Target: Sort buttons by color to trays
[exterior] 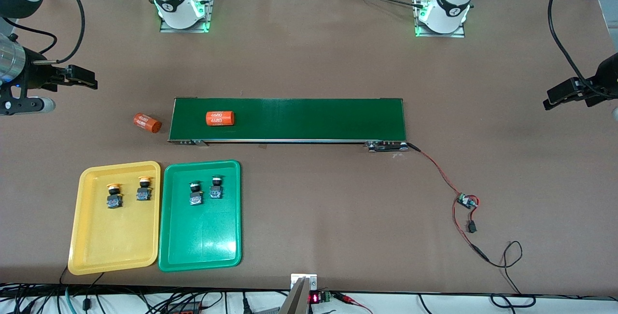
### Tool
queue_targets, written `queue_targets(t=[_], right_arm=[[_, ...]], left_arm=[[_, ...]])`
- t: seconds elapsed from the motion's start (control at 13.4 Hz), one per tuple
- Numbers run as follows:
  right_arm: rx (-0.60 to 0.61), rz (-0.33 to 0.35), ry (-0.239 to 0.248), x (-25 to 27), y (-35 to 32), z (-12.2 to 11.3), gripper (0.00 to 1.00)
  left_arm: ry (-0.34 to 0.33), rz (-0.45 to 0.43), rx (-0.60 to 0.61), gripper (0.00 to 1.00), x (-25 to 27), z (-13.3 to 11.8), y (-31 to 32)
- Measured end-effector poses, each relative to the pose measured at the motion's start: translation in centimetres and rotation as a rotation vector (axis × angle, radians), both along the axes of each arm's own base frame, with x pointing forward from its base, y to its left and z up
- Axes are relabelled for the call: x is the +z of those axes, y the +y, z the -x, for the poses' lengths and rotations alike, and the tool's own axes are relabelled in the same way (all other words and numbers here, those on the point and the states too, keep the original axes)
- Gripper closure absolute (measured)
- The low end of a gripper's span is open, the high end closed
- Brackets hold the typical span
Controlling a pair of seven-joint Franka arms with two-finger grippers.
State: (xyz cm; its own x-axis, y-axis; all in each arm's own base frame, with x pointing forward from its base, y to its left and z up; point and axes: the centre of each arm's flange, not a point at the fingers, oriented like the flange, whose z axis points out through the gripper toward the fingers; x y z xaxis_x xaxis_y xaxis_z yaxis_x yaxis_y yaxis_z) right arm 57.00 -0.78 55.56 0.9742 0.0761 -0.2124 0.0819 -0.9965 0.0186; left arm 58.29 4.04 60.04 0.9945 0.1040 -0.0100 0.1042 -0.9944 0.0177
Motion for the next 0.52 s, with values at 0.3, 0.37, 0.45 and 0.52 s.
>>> queue_targets(t=[0.3, 0.37, 0.45, 0.52], right_arm=[[-0.001, 0.0, -0.007, 0.0, -0.09, -0.09, 0.0], [-0.002, 0.0, -0.007, -0.01, -0.13, -0.1, 0.0], [-0.003, 0.0, -0.008, -0.01, -0.16, -0.1, 0.0], [-0.003, 0.0, -0.008, -0.02, -0.17, -0.1, 0.0]], left_arm=[[0.0, 0.0, 0.0, 0.0, 0.0, 0.0, 0.0], [0.0, 0.0, 0.0, 0.0, 0.0, 0.0, 0.0], [0.0, 0.0, 0.0, 0.0, 0.0, 0.0, 0.0], [0.0, 0.0, 0.0, 0.0, 0.0, 0.0, 0.0]])
